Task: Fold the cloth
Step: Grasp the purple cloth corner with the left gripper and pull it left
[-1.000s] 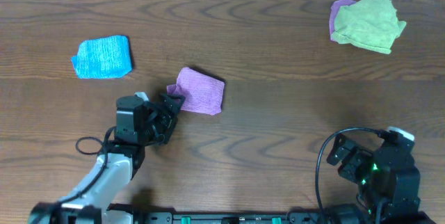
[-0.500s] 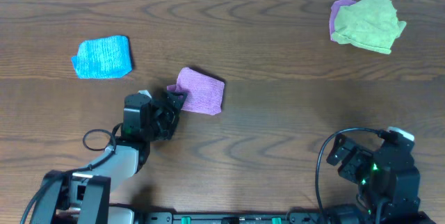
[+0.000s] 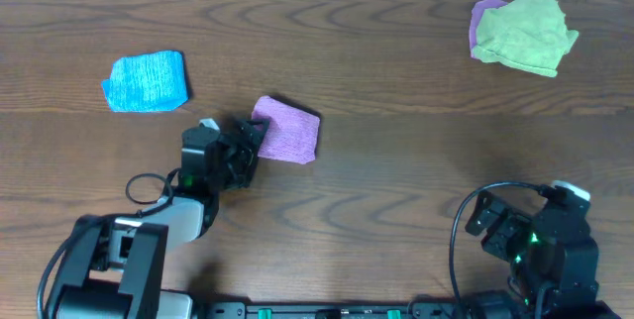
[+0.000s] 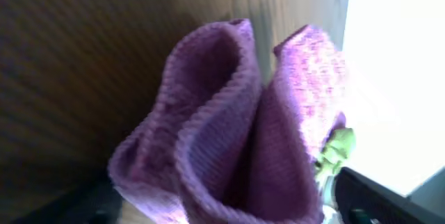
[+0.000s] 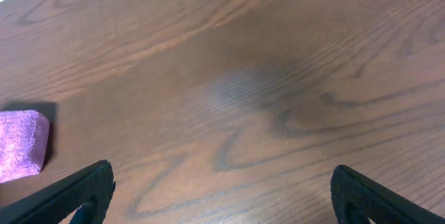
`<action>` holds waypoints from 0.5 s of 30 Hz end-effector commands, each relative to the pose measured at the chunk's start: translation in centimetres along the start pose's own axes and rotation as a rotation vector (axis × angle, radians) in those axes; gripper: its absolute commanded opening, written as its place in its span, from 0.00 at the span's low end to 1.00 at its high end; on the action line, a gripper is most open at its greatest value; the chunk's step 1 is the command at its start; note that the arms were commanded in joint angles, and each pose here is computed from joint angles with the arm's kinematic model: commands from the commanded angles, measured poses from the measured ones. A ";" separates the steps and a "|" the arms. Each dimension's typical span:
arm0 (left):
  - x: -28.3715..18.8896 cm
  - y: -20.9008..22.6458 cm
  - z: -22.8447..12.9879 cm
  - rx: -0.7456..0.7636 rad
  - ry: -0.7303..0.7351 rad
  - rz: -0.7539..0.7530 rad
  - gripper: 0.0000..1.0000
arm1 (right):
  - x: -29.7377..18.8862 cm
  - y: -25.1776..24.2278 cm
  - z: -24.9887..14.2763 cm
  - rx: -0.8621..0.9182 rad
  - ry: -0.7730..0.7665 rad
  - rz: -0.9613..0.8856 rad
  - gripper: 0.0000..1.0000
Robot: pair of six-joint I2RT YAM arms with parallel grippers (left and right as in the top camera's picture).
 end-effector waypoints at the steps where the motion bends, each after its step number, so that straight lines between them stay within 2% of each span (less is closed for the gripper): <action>1: 0.9 3.0 -0.6 -0.019 -0.008 0.101 0.91 | 0.0 -0.3 0.1 0.021 -0.011 -0.016 0.99; 3: 1.2 3.0 -0.7 -0.011 -0.007 0.108 0.89 | 0.0 -0.3 0.1 0.021 -0.011 -0.016 0.99; 9: 1.5 3.6 -0.3 -0.007 -0.046 0.135 0.71 | 0.0 -0.3 0.1 0.021 -0.011 -0.016 0.99; 15: 1.4 3.8 0.2 0.010 -0.075 0.147 0.57 | 0.0 -0.3 0.1 0.021 -0.011 -0.016 0.99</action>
Point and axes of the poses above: each gripper's point midway between its finger pads, its own x axis out along the fingers, its own y axis along the line the jaws close on, z = x × y, the point moved 1 cm from there along -x, back along the fingers, and after that the axes turned 1 degree about x, right-handed, at the moved point
